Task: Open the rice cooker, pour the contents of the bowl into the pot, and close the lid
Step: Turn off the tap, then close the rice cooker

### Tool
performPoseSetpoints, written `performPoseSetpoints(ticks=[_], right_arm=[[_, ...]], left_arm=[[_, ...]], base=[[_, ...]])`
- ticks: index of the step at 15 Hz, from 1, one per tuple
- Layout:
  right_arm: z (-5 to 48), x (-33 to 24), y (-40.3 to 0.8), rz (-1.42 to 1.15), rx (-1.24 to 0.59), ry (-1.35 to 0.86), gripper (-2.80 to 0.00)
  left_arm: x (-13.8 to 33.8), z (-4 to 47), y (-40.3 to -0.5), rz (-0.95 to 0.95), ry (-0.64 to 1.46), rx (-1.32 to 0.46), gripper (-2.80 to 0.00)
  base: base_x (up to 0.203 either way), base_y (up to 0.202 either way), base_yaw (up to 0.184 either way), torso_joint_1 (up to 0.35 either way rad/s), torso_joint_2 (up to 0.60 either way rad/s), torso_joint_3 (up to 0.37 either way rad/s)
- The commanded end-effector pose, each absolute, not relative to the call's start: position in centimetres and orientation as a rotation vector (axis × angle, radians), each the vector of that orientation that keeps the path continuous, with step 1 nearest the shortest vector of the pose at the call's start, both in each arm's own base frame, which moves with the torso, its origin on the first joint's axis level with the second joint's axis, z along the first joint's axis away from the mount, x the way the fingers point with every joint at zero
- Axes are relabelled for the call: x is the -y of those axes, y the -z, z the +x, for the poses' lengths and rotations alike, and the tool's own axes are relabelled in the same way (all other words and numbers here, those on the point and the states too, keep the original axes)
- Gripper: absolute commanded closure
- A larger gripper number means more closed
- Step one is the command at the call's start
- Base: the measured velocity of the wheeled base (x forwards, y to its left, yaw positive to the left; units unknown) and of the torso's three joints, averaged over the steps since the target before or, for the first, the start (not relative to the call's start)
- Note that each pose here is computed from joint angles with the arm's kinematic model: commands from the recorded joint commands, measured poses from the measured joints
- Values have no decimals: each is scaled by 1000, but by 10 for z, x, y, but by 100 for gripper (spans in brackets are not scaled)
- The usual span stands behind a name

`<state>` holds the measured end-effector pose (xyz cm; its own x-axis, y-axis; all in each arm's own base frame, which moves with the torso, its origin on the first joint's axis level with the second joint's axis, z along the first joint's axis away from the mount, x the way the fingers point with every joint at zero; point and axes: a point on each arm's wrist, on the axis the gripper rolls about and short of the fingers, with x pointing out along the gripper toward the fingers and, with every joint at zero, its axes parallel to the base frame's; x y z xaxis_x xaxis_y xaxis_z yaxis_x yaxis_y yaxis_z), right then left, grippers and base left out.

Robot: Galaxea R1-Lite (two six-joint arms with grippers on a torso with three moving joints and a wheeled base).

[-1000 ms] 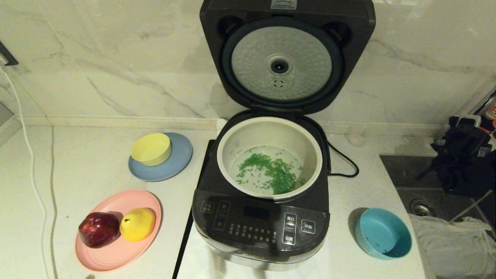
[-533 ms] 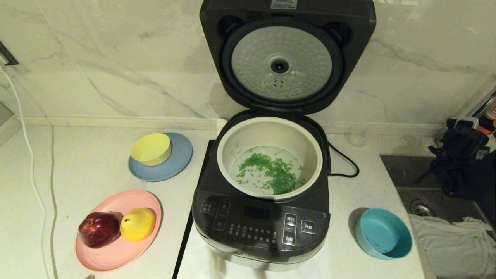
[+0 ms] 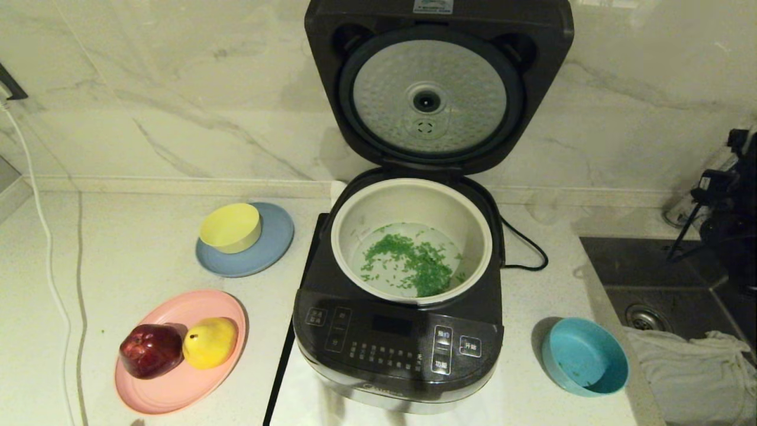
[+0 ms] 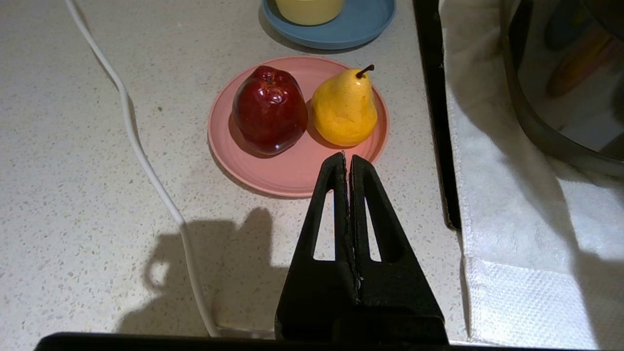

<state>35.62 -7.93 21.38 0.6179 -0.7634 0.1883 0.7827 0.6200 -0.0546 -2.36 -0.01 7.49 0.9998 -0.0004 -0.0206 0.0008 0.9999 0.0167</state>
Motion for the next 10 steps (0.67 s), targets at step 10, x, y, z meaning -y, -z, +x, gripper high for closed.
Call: performPoseSetpoints(ticks=[10], right_arm=[[66, 2, -283, -81, 195, 594, 0]], left_arm=[[0, -24, -75, 17, 0, -20, 0]], base=[[0, 0, 0, 0, 0, 0]])
